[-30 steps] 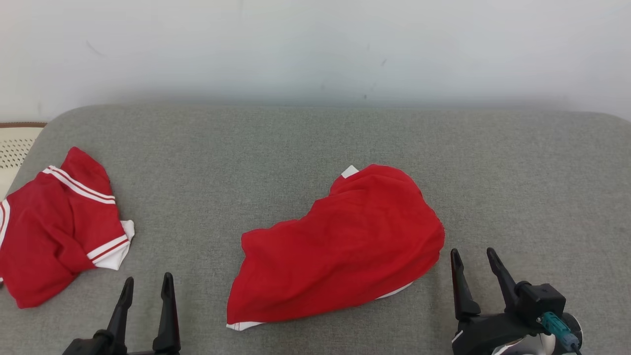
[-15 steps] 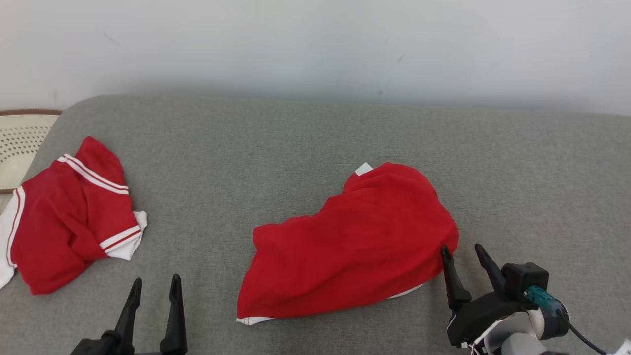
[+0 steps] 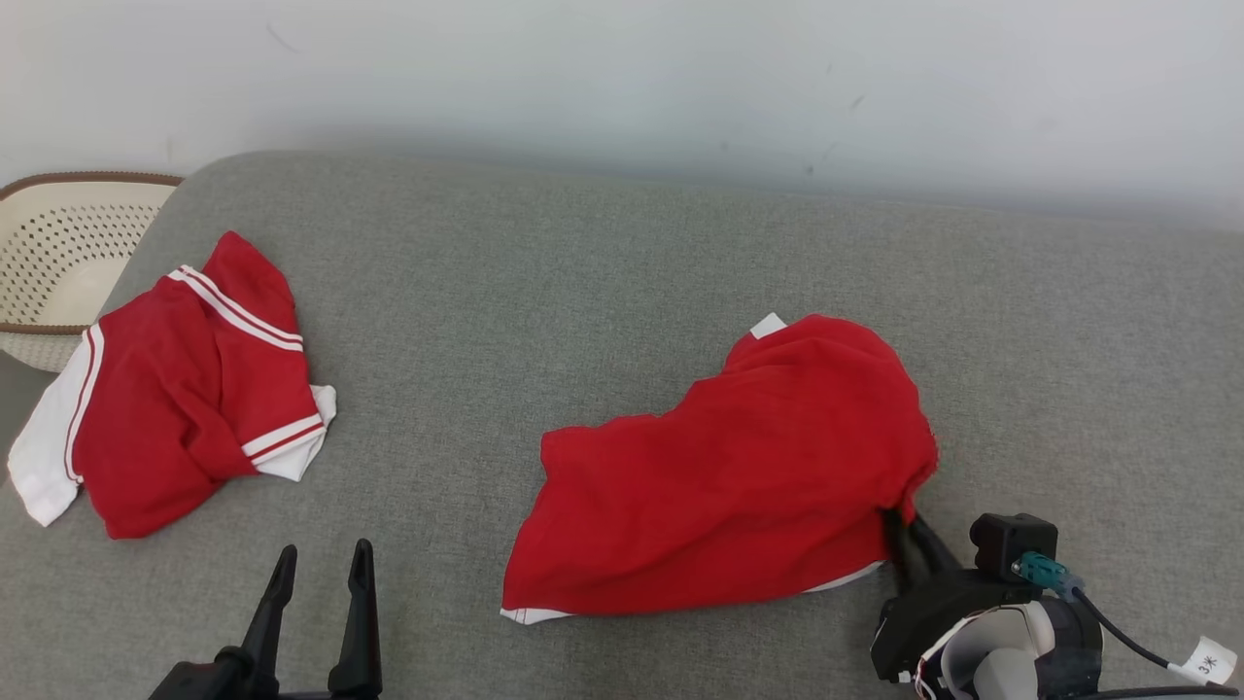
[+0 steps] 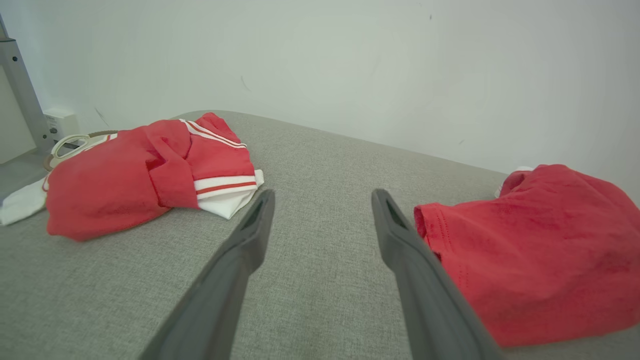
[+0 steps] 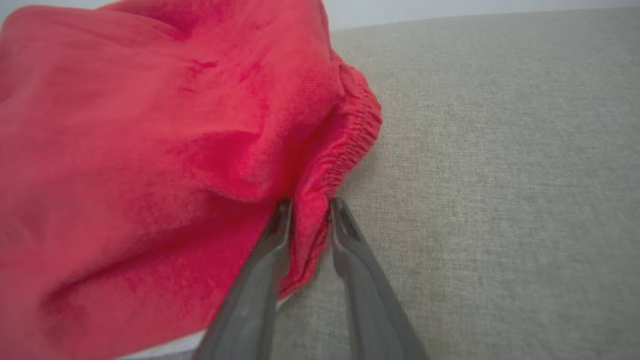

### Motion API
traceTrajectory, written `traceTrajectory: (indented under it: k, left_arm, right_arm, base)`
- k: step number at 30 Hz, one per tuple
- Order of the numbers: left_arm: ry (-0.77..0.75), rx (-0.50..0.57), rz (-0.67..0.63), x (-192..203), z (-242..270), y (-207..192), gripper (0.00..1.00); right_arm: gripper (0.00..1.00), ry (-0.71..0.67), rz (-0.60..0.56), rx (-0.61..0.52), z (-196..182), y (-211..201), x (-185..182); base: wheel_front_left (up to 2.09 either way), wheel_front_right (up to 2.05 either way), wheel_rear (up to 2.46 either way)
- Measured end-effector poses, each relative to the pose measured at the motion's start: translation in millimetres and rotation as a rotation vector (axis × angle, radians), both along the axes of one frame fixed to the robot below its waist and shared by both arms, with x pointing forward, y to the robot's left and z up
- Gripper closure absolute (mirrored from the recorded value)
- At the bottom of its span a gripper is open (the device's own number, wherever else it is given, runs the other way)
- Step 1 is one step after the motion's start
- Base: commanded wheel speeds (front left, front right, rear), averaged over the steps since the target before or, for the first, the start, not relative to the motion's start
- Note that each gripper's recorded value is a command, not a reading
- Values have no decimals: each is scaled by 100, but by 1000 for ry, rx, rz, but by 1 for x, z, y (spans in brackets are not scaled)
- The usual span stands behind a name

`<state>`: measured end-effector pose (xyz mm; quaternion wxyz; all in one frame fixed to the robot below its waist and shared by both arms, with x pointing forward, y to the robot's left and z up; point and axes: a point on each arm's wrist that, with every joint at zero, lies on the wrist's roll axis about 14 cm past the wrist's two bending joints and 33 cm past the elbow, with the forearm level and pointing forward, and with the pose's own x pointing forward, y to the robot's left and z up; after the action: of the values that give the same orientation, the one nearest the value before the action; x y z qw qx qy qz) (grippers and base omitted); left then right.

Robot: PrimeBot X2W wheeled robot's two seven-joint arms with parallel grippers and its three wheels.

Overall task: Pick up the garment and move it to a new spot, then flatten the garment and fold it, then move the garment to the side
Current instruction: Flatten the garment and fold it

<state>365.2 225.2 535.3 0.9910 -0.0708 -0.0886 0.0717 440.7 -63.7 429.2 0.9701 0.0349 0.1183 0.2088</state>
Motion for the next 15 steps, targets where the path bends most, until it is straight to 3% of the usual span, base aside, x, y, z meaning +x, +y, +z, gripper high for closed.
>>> traceTrajectory:
  k: [15]
  left_arm:
    - [9, -23, -50, 12, -4, -18, 0]
  right_arm:
    - [100, -119, -24, -1, 27, -21, -9]
  base:
    - [0, 0, 0]
